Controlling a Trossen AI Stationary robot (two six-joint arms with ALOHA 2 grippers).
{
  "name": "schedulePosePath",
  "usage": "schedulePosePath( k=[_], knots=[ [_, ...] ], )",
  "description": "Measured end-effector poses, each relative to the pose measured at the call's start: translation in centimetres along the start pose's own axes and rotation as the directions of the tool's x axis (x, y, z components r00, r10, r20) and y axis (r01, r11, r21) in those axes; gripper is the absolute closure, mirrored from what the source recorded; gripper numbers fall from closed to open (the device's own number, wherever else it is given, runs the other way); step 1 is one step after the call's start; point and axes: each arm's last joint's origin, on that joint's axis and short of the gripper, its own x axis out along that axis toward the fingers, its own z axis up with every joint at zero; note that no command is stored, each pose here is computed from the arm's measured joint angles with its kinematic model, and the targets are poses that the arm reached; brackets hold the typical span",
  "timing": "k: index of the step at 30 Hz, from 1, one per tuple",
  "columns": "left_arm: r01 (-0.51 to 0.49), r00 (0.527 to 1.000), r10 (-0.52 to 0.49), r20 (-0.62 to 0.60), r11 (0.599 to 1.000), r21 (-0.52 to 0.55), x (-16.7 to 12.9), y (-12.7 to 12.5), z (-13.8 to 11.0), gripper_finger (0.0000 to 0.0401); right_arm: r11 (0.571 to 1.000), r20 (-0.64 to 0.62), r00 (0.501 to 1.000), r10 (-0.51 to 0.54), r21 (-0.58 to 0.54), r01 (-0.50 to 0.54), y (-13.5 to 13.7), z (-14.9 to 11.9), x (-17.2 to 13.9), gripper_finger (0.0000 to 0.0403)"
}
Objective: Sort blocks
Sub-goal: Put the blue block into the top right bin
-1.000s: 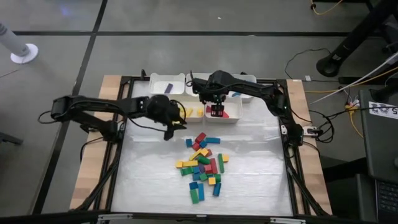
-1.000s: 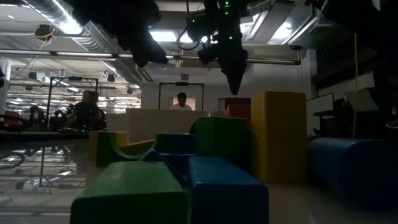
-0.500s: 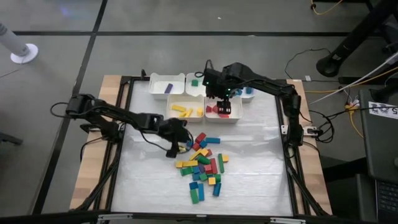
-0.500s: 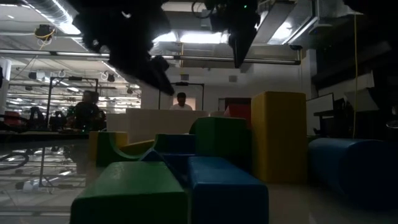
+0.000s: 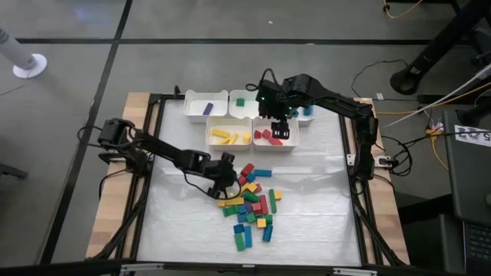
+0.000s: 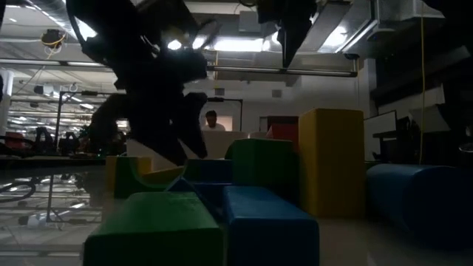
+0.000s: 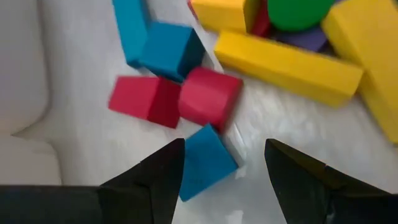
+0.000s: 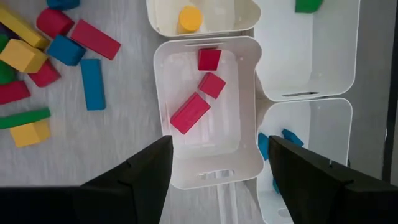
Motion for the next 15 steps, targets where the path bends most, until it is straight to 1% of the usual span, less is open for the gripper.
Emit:
schedulePosePath(
  k=[7,11,15],
  knots=[
    [-0.015,0.999,0.014,-0.042,1.000,-0.023,1.4,0.2,-0.6,0.0189,1.000,0.000,1.000,0.000,0.024,0.000,0.0,0.0,0.0,0.0141],
    [-0.019,0.999,0.015,-0.046,0.997,-0.080,1.4,0.7,-0.9,0.0190,1.000,0.000,1.000,0.001,0.025,-0.001,0.0,0.0,0.0,0.0141],
    [-0.024,0.999,0.020,-0.050,0.996,-0.085,1.4,1.0,-1.0,0.0211,0.999,0.006,1.000,0.026,0.027,-0.026,0.1,0.0,0.0,0.0141]
  ],
)
